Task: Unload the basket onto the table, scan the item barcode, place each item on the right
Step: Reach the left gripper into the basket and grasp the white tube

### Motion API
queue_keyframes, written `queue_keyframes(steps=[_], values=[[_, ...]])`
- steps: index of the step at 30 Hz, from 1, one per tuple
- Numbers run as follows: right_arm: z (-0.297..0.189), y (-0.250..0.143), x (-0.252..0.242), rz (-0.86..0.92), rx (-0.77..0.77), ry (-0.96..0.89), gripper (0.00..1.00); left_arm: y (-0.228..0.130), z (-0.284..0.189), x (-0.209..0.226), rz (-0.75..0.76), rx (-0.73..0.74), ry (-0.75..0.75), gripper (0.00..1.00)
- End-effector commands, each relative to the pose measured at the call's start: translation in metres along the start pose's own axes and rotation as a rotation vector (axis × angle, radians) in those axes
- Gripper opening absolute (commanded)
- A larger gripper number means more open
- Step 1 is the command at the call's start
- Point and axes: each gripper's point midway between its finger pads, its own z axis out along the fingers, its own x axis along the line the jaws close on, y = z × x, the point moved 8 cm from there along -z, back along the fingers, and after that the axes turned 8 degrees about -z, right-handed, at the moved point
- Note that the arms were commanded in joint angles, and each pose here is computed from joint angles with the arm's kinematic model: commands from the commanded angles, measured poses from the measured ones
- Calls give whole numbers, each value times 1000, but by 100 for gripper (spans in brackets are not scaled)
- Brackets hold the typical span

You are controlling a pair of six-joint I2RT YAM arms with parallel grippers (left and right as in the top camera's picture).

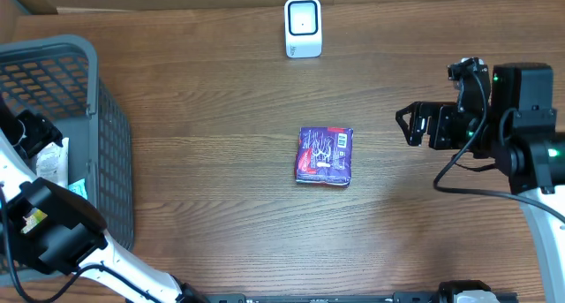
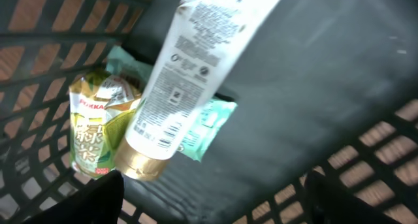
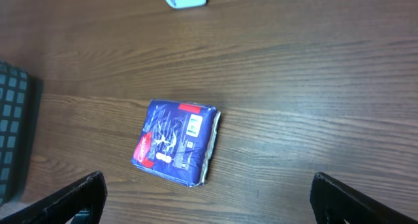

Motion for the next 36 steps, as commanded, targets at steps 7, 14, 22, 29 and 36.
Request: queue_keyframes(steps=[7,14,22,29,36], values=[[17,4,-4,18,57,11,100,-7,36,7,-46,66,89,73],[20,3,-5,23,69,11,100,-28,50,10,-29,-14,48,69],[20,3,-5,20,70,11,100,-61,50,17,84,-242,-32,75],[20,3,-5,20,71,11,100,-47,65,19,122,-297,13,79],[20,0,-5,27,88,11,100,-36,76,32,104,-304,56,79]])
